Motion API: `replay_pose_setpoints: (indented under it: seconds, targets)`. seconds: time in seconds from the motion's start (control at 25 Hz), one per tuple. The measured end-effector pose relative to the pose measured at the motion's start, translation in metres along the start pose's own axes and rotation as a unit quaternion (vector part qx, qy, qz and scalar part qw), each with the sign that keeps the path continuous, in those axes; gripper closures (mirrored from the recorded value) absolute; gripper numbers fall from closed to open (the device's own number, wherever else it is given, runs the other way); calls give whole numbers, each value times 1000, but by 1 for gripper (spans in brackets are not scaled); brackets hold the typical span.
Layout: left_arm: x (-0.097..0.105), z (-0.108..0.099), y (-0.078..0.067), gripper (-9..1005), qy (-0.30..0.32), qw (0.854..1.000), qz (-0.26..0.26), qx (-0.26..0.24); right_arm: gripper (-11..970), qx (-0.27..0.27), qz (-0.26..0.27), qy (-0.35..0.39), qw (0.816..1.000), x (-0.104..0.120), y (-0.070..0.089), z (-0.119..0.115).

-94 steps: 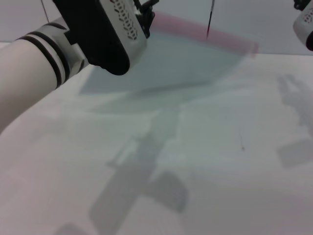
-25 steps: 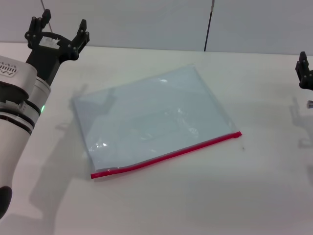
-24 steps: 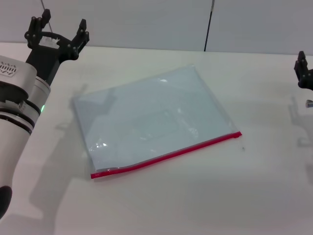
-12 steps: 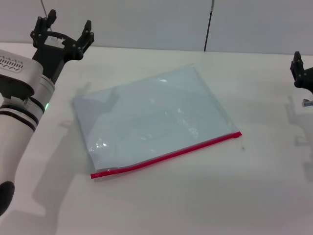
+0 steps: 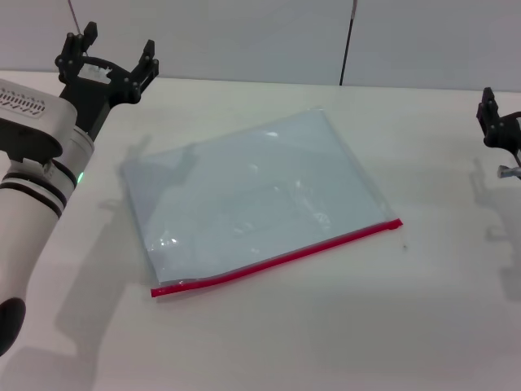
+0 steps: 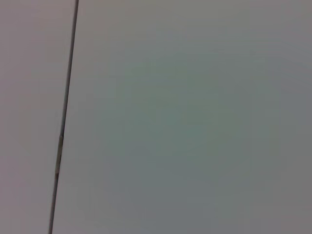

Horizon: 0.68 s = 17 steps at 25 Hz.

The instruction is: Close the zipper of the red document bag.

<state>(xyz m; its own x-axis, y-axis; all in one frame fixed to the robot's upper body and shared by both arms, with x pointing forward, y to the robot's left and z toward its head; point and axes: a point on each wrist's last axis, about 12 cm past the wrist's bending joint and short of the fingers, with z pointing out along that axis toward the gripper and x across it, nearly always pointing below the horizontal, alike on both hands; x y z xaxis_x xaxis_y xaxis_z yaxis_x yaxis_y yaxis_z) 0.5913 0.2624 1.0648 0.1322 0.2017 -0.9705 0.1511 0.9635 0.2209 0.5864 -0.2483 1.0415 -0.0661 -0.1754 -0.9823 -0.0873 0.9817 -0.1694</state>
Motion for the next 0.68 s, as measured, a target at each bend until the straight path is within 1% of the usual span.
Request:
replay_pose_setpoints:
  seconds: [0.68]
  targets:
    - [0,0,1,135,1,1000,-2,-3,383,-2,-4,7,1000,0,0,3]
